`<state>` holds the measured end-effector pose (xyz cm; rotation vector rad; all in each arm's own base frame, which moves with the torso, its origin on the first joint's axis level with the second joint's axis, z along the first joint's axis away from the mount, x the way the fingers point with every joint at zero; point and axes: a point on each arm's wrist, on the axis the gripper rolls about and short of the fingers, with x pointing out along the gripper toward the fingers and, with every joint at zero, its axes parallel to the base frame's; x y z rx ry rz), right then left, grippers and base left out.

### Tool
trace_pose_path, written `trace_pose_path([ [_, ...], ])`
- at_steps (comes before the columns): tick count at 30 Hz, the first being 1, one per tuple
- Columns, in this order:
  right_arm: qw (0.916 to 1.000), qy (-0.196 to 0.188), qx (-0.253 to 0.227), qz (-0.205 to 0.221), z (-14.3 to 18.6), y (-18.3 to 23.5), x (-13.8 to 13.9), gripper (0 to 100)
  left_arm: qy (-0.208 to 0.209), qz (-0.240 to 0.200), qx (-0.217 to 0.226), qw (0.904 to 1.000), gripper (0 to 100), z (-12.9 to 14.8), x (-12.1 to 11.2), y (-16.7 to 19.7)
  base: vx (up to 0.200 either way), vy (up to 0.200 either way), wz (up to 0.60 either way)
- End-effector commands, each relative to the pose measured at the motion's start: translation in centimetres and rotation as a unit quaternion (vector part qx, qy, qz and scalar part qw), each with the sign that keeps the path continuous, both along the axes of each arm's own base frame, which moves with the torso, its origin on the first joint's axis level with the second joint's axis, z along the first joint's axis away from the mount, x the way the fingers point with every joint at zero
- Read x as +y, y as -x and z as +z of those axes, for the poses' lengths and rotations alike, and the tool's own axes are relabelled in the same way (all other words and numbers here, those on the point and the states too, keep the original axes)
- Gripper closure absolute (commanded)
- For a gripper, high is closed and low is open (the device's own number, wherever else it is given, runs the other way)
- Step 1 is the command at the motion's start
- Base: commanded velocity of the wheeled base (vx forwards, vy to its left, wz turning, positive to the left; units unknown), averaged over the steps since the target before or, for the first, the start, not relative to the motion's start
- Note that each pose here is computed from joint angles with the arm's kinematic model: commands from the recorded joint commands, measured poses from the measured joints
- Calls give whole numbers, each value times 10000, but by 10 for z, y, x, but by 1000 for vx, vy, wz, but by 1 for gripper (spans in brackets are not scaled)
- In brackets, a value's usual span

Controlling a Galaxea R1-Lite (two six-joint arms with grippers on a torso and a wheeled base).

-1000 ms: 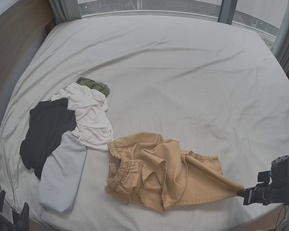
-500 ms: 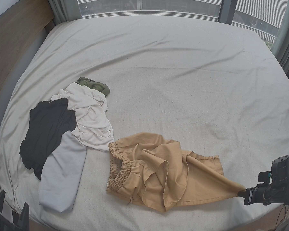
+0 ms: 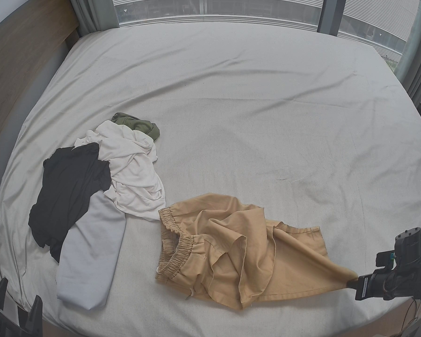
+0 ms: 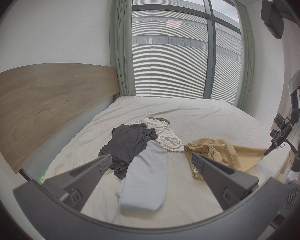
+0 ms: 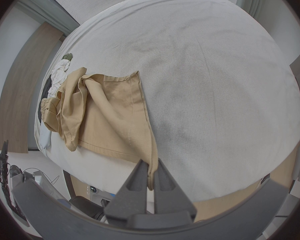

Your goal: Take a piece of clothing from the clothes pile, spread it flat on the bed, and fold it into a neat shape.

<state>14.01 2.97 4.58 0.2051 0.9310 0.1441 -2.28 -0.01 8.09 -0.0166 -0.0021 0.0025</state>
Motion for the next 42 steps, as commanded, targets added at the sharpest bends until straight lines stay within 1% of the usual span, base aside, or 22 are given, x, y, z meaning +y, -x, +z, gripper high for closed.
trace_pose_path([
  [1, 9999, 22, 133, 34, -3, 5, 0, 100, 1, 3, 11, 10000, 0, -5, 0, 0, 0, 0, 0],
  [6, 9998, 30, 170, 57, -4, 6, 0, 100, 9, 3, 3, 10000, 0, -5, 0, 0, 0, 0, 0],
  [7, 9998, 33, 185, 73, -4, 6, 1, 0, 9, 3, 11, 10000, 0, -5, 0, 0, 0, 0, 0],
  [15, 9999, -70, 78, -22, -1, 6, 1, 0, 17, -5, 11, 10000, 0, -5, 0, 0, 0, 0, 0],
  [16, 9998, -113, -150, -75, 4, 5, -1, 0, 24, -5, 3, 10000, 0, -5, 0, 0, 0, 0, 0],
  [17, 9996, -128, -225, -90, 6, 5, -1, 0, 24, -5, 3, 10000, 0, -5, 0, 0, 0, 0, 0],
  [18, 9970, -229, -730, -102, 19, 3, -2, 0, 24, -5, 3, 10000, 0, -5, 0, 0, 0, 0, 0],
  [19, 9939, -318, -1054, -54, 28, 3, -1, 0, 17, -5, -5, 10000, 0, -5, 0, 0, 0, 0, 0],
  [20, 9916, -388, -1233, -15, 33, 2, 0, 0, 17, -5, 3, 10000, 0, -5, 0, 0, 0, 0, 0],
  [22, 9835, -575, -1712, 132, 48, 1, 2, 0, 9, -5, 3, 10000, 0, -5, 0, 0, 0, 0, 0],
  [23, 9803, -646, -1856, 203, 54, 1, 3, 0, 9, -5, 3, 10000, 0, -5, 0, 0, 0, 0, 0],
  [24, 9747, -761, -2073, 338, 63, -1, 6, 0, 1, -5, 3, 10000, 0, -5, 0, 0, 0, 0, 0],
  [26, 9668, -935, -2309, 566, 74, -2, 10, 0, -6, -13, -5, 10000, 0, -5, 0, 0, 0, 0, 0],
  [27, 9647, -994, -2354, 644, 77, -4, 11, 0, -14, -36, -5, 10000, 0, -5, 0, 0, 0, 0, 0],
  [29, 9647, -994, -2354, 644, 77, -4, 11, 0, -14, -59, -5, 10000, 0, -5, 0, 0, 0, 0, 0],
  [30, 9542, -1222, -2555, 966, 90, -10, 16, 0, -14, -59, -5, 10000, 0, -5, 0, 0, 0, 0, 0],
  [31, 9514, -1271, -2608, 1033, 93, -12, 17, 0, -14, -66, -5, 10000, 0, -5, 0, 0, 0, 0, 0],
  [33, 9409, -1439, -2779, 1294, 106, -18, 22, 0, 1, -66, -5, 10000, 0, -5, 0, 0, 0, 0, 0],
  [37, 9283, -1561, -3015, 1519, 121, -23, 29, 0, 1, -82, 3, 10000, 0, -5, 0, 0, 0, 0, 0],
  [38, 9267, -1576, -3038, 1548, 123, -24, 30, 0, 1, -105, 3, 9999, 0, -5, 0, 0, 0, 0, 0],
  [42, 9274, -1684, -2927, 1608, 120, -23, 30, 0, -7, -105, -5, 9999, 0, -5, 0, 0, 0, 0, 0],
])
